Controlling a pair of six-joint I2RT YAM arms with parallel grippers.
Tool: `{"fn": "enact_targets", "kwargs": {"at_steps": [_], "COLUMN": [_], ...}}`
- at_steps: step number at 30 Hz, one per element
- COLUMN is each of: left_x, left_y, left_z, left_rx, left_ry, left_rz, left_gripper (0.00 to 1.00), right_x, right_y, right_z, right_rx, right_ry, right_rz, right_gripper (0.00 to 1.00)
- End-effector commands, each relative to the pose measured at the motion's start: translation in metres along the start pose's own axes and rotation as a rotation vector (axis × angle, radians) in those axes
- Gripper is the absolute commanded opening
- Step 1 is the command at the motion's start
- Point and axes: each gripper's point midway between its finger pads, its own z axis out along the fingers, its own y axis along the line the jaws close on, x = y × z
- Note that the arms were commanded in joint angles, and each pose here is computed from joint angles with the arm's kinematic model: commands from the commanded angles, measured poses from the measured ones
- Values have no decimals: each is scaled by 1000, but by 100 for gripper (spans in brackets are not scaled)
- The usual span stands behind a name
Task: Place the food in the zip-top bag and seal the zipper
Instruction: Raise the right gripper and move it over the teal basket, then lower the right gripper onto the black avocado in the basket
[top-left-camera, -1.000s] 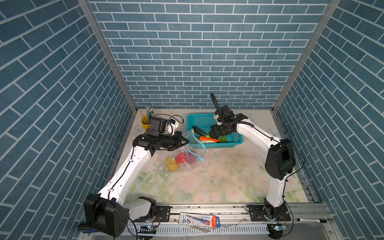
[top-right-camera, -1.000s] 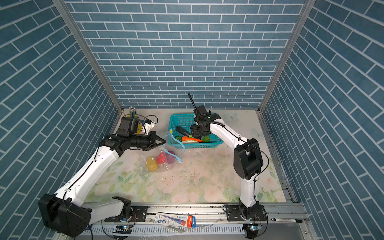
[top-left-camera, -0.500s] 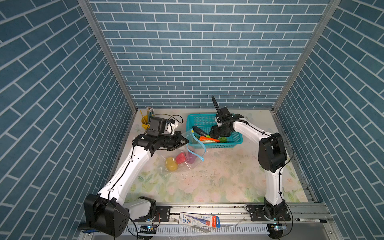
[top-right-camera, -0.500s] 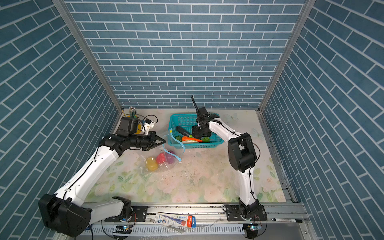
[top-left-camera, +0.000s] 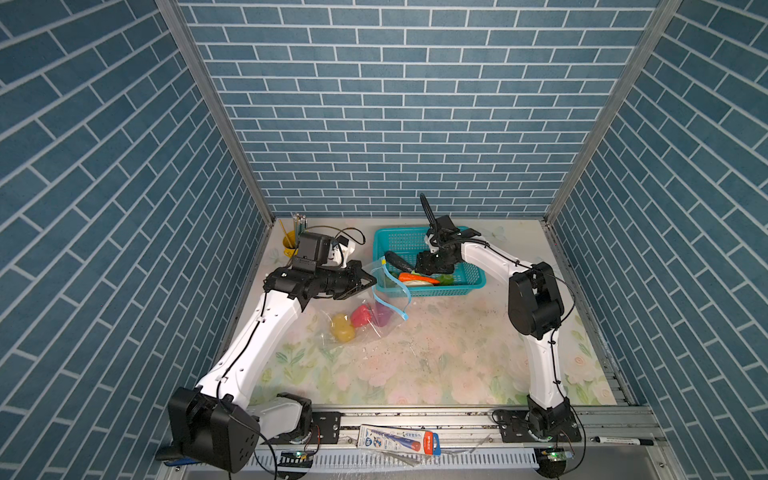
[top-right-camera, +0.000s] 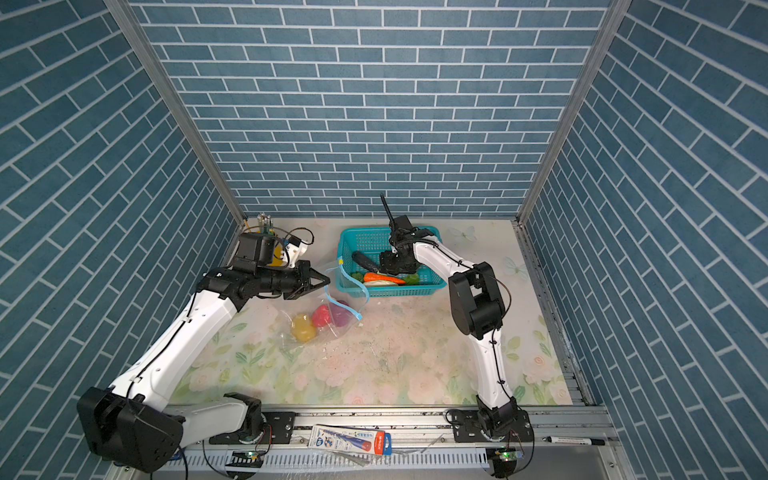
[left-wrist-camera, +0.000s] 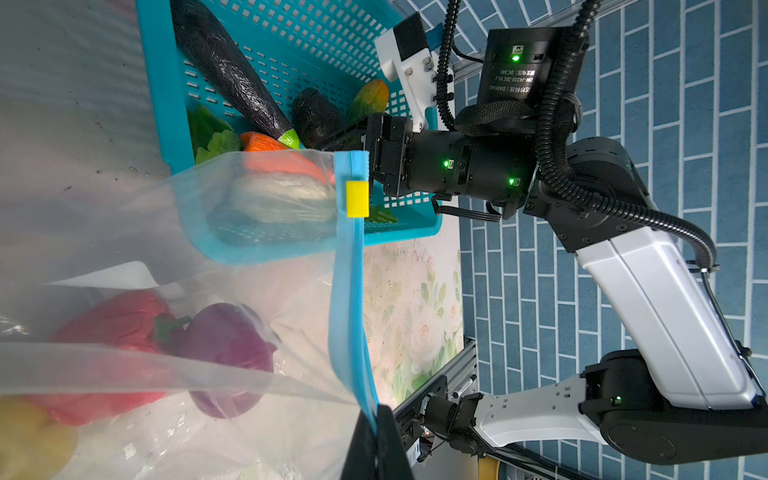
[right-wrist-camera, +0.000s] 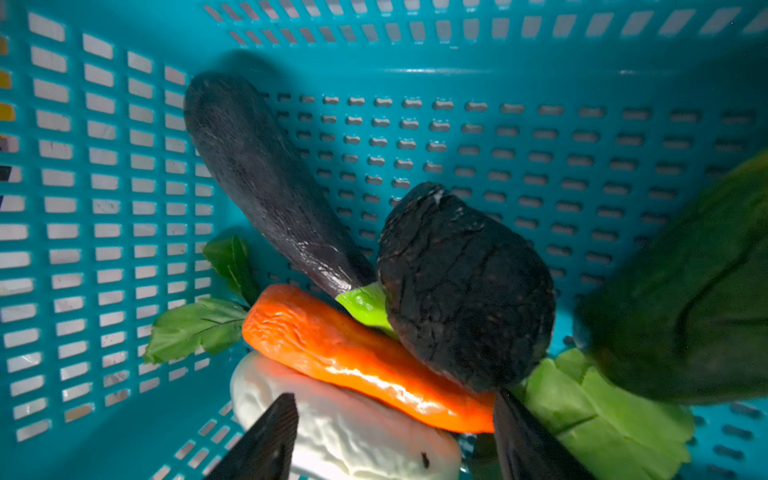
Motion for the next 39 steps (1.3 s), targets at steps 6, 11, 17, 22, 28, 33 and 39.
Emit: {"fn": "enact_targets", "kwargs": {"at_steps": [6, 11, 17, 22, 28, 33, 39], "left_x": [-4, -4, -5, -6, -7, -6, -5], "left_y": [-6, -4, -4, -3, -3, -2, -2], "left_z": [-7, -6, -5, -3, -2, -3, -3], "left_rx": [9, 7, 9, 10, 16, 16, 16], "left_ry": [-12, -9, -9, -10, -12, -13, -13], "left_rz": [33, 28, 28, 25, 18, 16, 16], "left_gripper": [0, 0, 0, 0, 0, 0, 0], "right_x": [-15, -18, -20, -26, -38, -50, -52], "right_y": [1, -2, -9, -16, -16, -15, -13], "right_z": [8, -2, -38, -48, -26, -9, 10], "right_rx": [-4, 32, 123, 184, 180, 177, 149], "right_ry": [-16, -29, -52, -72, -58, -58, -28], "right_rz": [11, -23, -152, -252, -326, -383, -417], "right_gripper": [75, 74, 73, 73, 76, 81, 80]}}
